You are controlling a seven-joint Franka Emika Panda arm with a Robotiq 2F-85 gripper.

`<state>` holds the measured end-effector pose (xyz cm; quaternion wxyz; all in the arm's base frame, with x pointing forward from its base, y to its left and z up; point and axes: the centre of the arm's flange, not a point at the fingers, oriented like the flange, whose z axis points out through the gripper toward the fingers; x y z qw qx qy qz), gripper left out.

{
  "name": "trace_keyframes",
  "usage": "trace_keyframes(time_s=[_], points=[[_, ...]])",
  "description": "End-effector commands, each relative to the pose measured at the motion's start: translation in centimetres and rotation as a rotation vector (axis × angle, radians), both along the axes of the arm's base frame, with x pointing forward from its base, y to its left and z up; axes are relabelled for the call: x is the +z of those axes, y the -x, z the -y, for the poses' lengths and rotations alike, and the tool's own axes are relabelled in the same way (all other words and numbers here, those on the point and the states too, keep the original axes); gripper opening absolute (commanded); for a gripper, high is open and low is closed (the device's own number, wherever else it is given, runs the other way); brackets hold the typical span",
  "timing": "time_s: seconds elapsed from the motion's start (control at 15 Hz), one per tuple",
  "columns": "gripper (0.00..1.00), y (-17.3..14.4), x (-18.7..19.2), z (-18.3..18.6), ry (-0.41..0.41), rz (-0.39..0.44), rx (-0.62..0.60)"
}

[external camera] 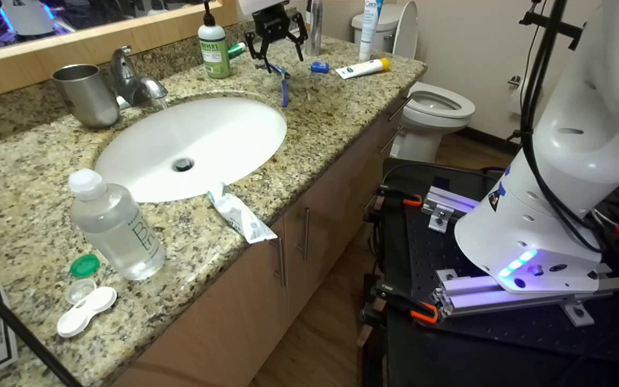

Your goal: Put the blue toothbrush in the silver cup, remove the toothbrush from the cup and put it on the right side of the counter

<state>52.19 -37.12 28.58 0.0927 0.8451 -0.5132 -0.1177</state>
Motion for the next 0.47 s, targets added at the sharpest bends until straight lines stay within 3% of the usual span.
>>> trace_keyframes(time_s=[0.0,0.2,0.27,0.4], points=[[1.00,5.4,6.6,-3.4,0.027,0.075,0.075],[1.00,8.6,11.4,-4.6,0.077,0.201,0.117],[1.00,3.8,9.0,-2.3,0.069,0.122,0.077],[1.00,5.6,11.4,-3.0,0.075,0.179,0.090]])
